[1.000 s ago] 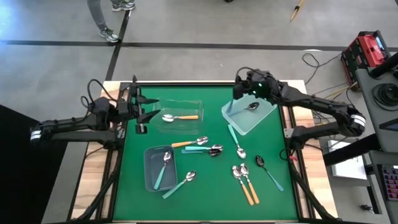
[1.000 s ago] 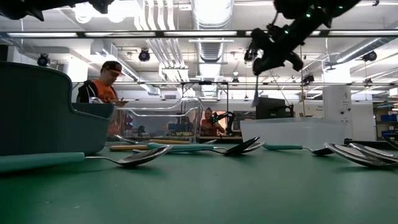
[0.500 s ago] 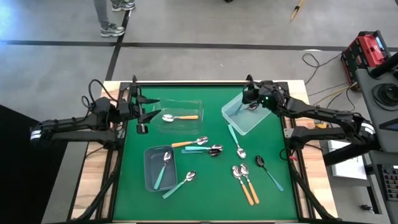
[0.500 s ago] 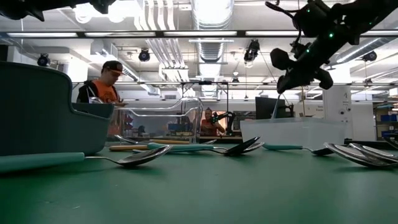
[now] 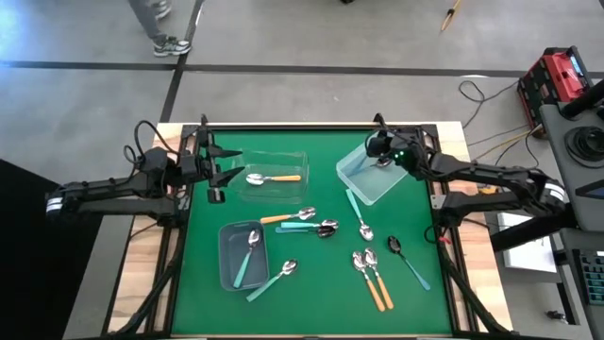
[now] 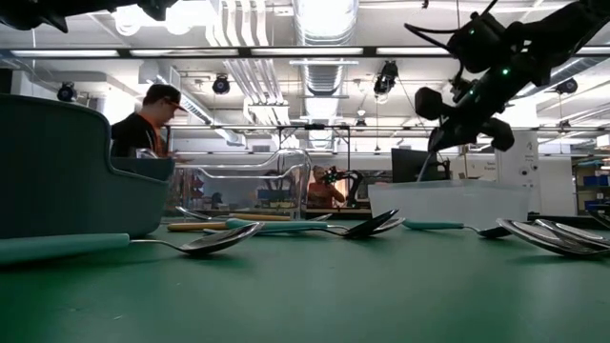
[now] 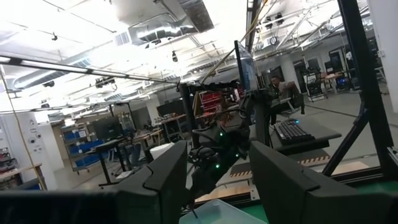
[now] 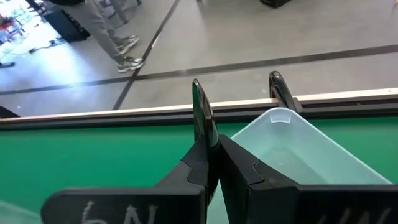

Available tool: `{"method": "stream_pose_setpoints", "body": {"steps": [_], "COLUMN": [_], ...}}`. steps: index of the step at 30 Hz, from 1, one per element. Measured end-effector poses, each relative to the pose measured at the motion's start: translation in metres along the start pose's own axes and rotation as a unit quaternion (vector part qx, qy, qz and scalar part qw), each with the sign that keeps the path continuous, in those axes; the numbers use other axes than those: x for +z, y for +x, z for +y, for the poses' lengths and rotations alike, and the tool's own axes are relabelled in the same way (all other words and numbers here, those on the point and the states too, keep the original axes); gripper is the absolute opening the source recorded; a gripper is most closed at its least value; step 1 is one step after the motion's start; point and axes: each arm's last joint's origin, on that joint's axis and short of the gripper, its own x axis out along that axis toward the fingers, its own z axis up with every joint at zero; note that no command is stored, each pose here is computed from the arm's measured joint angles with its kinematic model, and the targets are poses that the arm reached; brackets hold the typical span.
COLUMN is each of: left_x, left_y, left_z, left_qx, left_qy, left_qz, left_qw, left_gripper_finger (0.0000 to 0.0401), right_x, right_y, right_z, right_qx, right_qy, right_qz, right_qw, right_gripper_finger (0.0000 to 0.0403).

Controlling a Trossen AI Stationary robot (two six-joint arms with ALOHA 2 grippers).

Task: Sort silverware by color (type)
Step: Put the blue spoon into the white bin

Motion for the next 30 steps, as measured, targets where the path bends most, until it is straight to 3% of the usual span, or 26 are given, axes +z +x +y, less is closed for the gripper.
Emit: {"method": "stream_pose_setpoints", "body": {"steps": [30], "left_x": [0.000], "left_y": [0.000], "left_z": [0.000], "left_qx": [-0.001], "left_qy": [0.005], "left_qz": [0.003], "left_qw": [1.000], "left_gripper_finger": [0.0158], "right_x": [-0.025], "right_y": [0.031], "right_z": [0.002], "right_qx": [-0.044], "right_qy": [0.018], "right_qz": [0.026], "right_qw": [0.999], "right_gripper_finger": [0.0013]}}
